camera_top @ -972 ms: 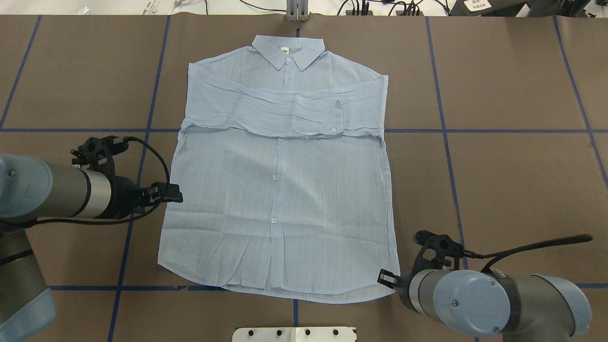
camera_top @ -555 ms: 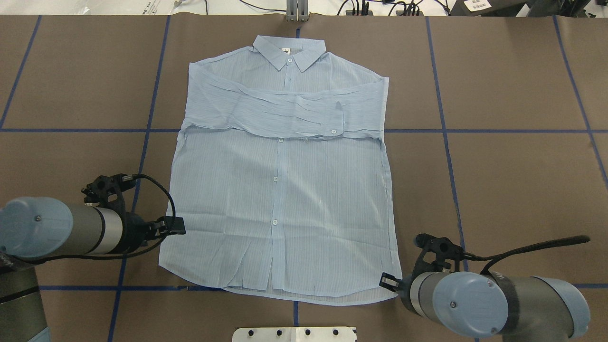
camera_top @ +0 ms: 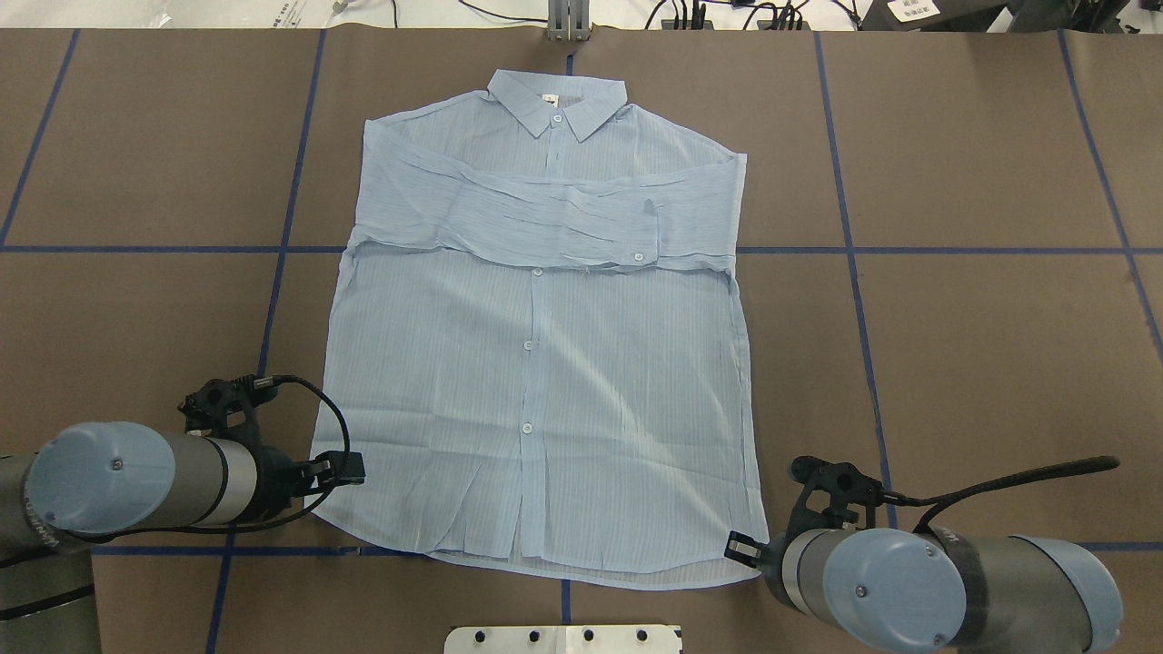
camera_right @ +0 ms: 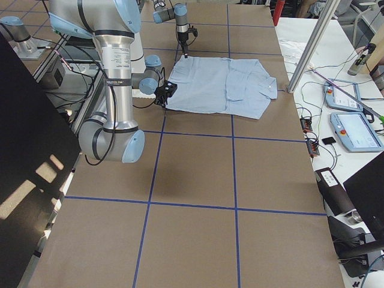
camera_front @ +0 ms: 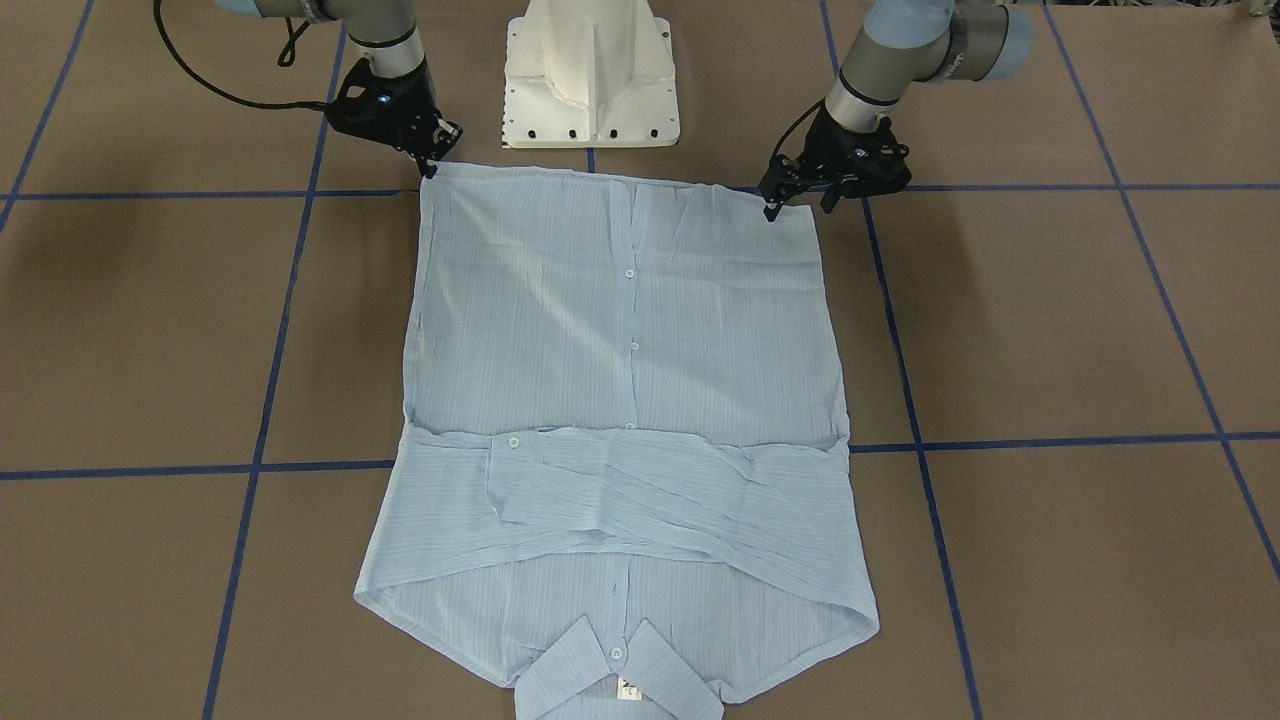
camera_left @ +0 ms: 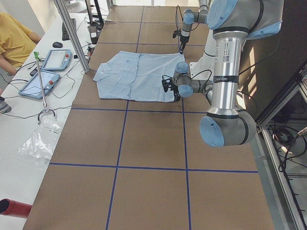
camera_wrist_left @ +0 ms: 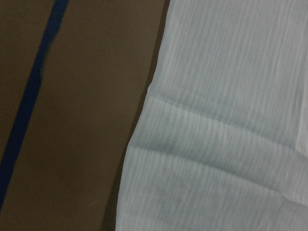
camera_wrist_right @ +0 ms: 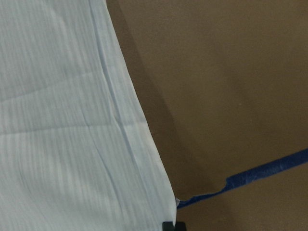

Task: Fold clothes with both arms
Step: 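Grasp the hem corners nearest the robot with both grippers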

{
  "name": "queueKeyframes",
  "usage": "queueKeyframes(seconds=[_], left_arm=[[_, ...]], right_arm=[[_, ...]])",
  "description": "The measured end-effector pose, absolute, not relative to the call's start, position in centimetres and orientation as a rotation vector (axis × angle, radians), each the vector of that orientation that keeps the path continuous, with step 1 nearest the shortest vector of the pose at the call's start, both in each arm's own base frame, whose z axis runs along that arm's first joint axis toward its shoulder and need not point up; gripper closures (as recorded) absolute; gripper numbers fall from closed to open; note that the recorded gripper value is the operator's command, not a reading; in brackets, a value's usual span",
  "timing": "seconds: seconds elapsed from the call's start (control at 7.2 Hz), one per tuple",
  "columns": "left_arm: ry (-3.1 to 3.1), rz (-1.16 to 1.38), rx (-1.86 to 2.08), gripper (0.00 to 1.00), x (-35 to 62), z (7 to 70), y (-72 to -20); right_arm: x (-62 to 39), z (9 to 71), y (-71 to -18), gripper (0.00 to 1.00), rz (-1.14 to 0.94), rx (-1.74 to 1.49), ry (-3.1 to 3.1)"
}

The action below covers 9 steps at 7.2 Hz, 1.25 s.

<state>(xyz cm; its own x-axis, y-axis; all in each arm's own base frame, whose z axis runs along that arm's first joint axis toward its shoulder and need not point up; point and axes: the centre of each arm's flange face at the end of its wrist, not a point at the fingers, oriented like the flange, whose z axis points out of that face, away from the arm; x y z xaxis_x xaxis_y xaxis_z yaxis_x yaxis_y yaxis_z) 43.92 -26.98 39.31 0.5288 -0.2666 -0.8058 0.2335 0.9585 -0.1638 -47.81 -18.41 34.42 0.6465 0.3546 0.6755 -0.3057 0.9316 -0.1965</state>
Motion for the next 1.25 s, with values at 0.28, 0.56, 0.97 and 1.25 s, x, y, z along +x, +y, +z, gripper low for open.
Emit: queueKeyframes(seconds=[0.28, 0.56, 0.97, 1.25], left_arm=[[0.96, -0.303, -0.036, 0.53, 44.2, 39.8, -26.9], [0.956, -0.303, -0.036, 0.67, 44.3, 39.9, -26.8], [0.944, -0.304, -0.051, 0.38, 44.4, 40.5, -26.2], [0.942, -0.308, -0.058, 0.53, 44.3, 40.6, -25.9]], right_arm=[[-47.8, 34.3, -18.4, 1.0, 0.376, -0.066, -0.784], [-47.9, 34.1, -18.4, 1.0, 0.376, -0.067, -0.79], [-48.1, 33.5, -18.4, 1.0, 0.377, -0.071, -0.802], [-48.1, 33.4, -18.4, 1.0, 0.38, -0.072, -0.81]])
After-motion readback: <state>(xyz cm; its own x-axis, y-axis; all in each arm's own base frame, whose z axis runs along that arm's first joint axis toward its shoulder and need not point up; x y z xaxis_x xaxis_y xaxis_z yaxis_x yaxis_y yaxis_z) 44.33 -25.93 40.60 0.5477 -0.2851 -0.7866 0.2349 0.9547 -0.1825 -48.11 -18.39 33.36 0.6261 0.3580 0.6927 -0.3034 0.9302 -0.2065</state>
